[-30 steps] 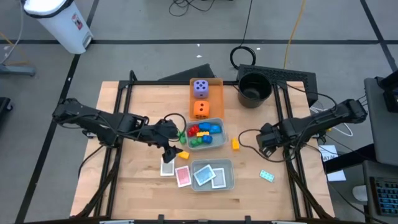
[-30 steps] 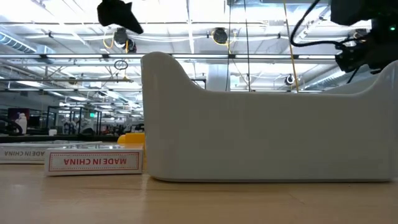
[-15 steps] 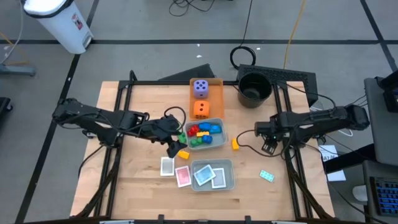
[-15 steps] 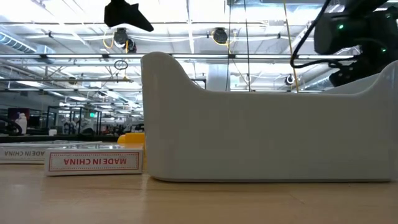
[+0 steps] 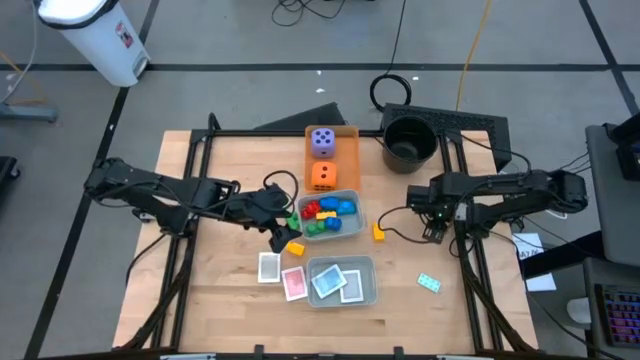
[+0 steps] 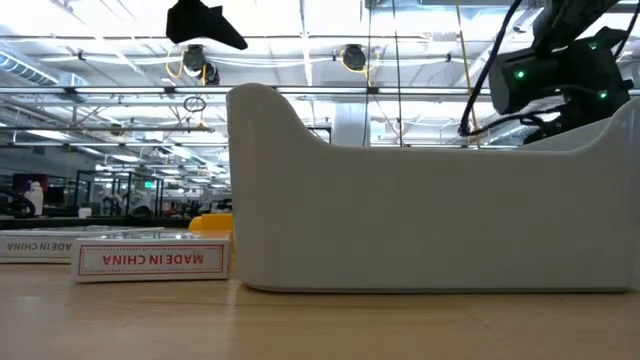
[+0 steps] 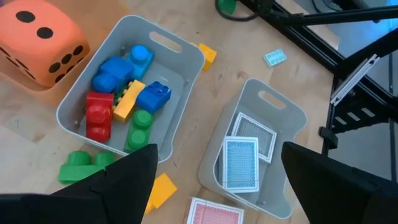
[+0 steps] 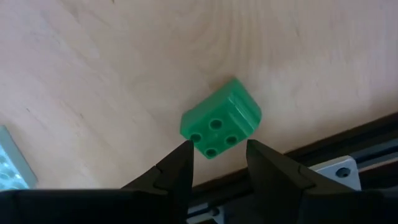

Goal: Pick & Place Toys
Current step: Put the green game piece into the top gray bin

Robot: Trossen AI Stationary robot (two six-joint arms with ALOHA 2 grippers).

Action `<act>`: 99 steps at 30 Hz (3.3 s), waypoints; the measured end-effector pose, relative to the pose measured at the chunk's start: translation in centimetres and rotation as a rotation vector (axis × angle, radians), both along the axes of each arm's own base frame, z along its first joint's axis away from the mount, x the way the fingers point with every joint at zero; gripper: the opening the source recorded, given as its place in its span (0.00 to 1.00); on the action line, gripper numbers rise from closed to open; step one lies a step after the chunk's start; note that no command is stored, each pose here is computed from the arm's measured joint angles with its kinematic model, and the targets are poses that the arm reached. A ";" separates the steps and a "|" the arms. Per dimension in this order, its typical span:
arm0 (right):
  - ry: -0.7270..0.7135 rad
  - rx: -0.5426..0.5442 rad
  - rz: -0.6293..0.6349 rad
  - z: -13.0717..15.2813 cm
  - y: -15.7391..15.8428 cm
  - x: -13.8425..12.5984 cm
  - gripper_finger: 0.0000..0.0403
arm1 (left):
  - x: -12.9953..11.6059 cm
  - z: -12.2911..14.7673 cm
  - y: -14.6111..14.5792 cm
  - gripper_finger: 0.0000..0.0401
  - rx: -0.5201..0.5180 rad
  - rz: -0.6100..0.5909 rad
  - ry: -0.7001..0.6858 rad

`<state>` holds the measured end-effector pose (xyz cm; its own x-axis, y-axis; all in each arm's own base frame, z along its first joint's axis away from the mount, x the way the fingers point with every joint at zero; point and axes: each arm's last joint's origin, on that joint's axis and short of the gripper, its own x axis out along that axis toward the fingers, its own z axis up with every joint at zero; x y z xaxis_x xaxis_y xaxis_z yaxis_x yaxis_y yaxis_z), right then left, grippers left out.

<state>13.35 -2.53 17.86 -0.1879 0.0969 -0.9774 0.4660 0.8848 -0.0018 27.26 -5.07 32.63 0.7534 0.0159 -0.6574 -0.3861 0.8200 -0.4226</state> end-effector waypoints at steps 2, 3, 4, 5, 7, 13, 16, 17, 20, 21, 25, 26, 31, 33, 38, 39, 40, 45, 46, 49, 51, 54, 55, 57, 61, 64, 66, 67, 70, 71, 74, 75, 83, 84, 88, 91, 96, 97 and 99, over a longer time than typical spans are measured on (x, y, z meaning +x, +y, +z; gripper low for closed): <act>0.022 0.007 0.009 -0.2 -0.1 0.1 0.35 | 0.0 0.0 0.0 0.86 -0.001 0.000 -0.004; 0.030 0.009 0.012 -0.3 -0.1 0.2 0.35 | 0.1 0.1 0.0 0.86 -0.002 0.000 -0.009; 0.037 0.011 0.019 -0.4 -0.1 0.2 0.35 | 0.1 0.1 0.0 0.86 -0.002 -0.001 -0.014; 0.043 0.015 0.028 -0.5 -0.1 0.2 0.35 | 0.1 0.1 0.0 0.86 -0.001 -0.002 -0.018; 0.053 0.017 0.033 -0.6 -0.1 0.3 0.35 | 0.1 0.2 0.0 0.86 0.000 -0.003 -0.021; 0.089 0.015 0.012 -1.4 -0.2 0.4 0.35 | 0.1 0.2 0.0 0.86 0.001 -0.004 -0.020; 0.107 -0.018 -0.007 -1.6 -0.3 0.5 0.35 | 0.1 0.2 0.0 0.86 0.003 -0.005 -0.019; 0.111 -0.025 -0.007 -1.6 -0.3 0.5 0.35 | 0.1 0.2 0.0 0.86 0.004 -0.007 -0.020; 0.123 -0.036 -0.008 -1.8 -0.4 0.6 0.35 | 0.1 0.2 0.0 0.86 0.007 -0.009 -0.020; 0.126 -0.035 -0.008 -1.8 -0.4 0.6 0.35 | 0.1 0.2 0.0 0.86 0.007 -0.009 -0.019; 0.139 -0.033 -0.008 -2.0 -0.4 0.7 0.35 | 0.1 0.2 0.0 0.86 0.007 -0.009 -0.019; 0.142 -0.032 -0.008 -2.0 -0.4 0.7 0.35 | 0.1 0.1 0.0 0.86 0.007 -0.009 -0.019; 0.148 -0.032 -0.011 -2.2 -0.4 0.8 0.35 | 0.1 0.2 0.0 0.86 0.011 -0.012 -0.019; 0.146 -0.032 -0.011 -2.2 -0.4 0.8 0.35 | 0.1 0.2 0.0 0.86 0.011 -0.013 -0.019; 0.141 -0.033 -0.012 -2.2 -0.4 0.9 0.35 | 0.1 0.2 0.0 0.86 0.017 -0.017 -0.019; 0.141 -0.033 -0.012 -2.2 -0.4 0.9 0.35 | 0.1 0.1 0.0 0.86 0.017 -0.017 -0.019; 0.140 -0.033 -0.012 -2.2 -0.4 0.9 0.35 | 0.1 0.1 0.0 0.86 0.017 -0.017 -0.019; 0.140 -0.033 -0.012 -2.2 -0.4 0.9 0.35 | 0.1 0.2 0.0 0.86 0.018 -0.017 -0.019; 0.138 -0.033 -0.012 -2.1 -0.4 0.9 0.35 | 0.1 0.2 0.0 0.86 0.018 -0.017 -0.019; 0.112 -0.040 -0.024 -2.1 -0.5 1.2 0.35 | 0.1 0.2 0.0 0.86 0.018 -0.017 -0.019; 0.082 -0.048 -0.043 -2.1 -0.5 1.6 0.35 | 0.1 0.1 0.0 0.86 0.018 -0.017 -0.019; 0.059 -0.054 -0.057 -2.1 -0.6 1.8 0.35 | 0.1 0.2 0.0 0.86 0.018 -0.017 -0.019; 0.057 -0.055 -0.059 -2.1 -0.6 1.8 0.35 | 0.1 0.2 0.0 0.86 0.017 -0.016 -0.019; 0.056 -0.055 -0.059 -2.1 -0.6 1.8 0.35 | 0.1 0.2 0.0 0.86 0.017 -0.016 -0.019; 0.048 -0.057 -0.060 -2.0 -0.6 1.9 0.35 | 0.1 0.2 0.0 0.86 0.019 -0.018 -0.019; 0.021 -0.064 -0.060 -1.4 -0.7 2.4 0.35 | 0.1 0.2 0.0 0.86 0.022 -0.021 -0.019; -0.002 -0.070 -0.054 -1.0 -0.8 2.8 0.35 | 0.1 0.2 0.0 0.86 0.022 -0.021 -0.019; -0.011 -0.070 -0.047 -0.7 -0.9 3.0 0.35 | 0.1 0.2 0.0 0.86 0.022 -0.021 -0.019; -0.039 -0.077 -0.066 0.0 -1.2 3.5 0.35 | 0.1 0.2 0.0 0.86 0.022 -0.021 -0.019; -0.048 -0.081 -0.081 0.3 -1.4 3.7 0.35 | 0.1 0.2 0.0 0.86 0.022 -0.021 -0.019; -0.061 -0.093 -0.147 0.8 -1.7 3.9 0.35 | 0.1 0.2 0.0 0.86 0.022 -0.021 -0.019; -0.060 -0.096 -0.170 0.9 -1.9 3.9 0.35 | 0.1 0.2 0.0 0.86 0.022 -0.021 -0.019; -0.055 -0.142 -0.485 1.7 -2.1 3.2 0.35 | 0.0 0.2 -0.3 0.86 0.023 -0.035 -0.019; -0.067 -0.148 -0.517 1.9 -2.1 3.2 0.35 | 0.0 0.2 -0.4 0.86 0.027 -0.043 -0.018; -0.122 -0.206 -0.617 2.8 -1.7 2.7 0.35 | 0.0 0.1 -0.7 0.86 0.050 -0.083 -0.017; -0.151 -0.207 -0.644 3.0 -1.4 2.4 0.35 | -0.1 0.1 -0.8 0.86 0.061 -0.097 -0.015; -0.113 -0.206 -0.717 2.2 -0.7 1.9 0.35 | -0.1 0.1 -0.8 0.86 0.074 -0.109 -0.011; -0.106 -0.198 -0.732 2.0 -0.5 1.8 0.35 | -0.1 0.1 -0.8 0.86 0.075 -0.111 -0.011; -0.093 -0.201 -0.761 1.6 -0.4 1.7 0.35 | -0.1 0.1 -0.9 0.86 0.079 -0.118 -0.011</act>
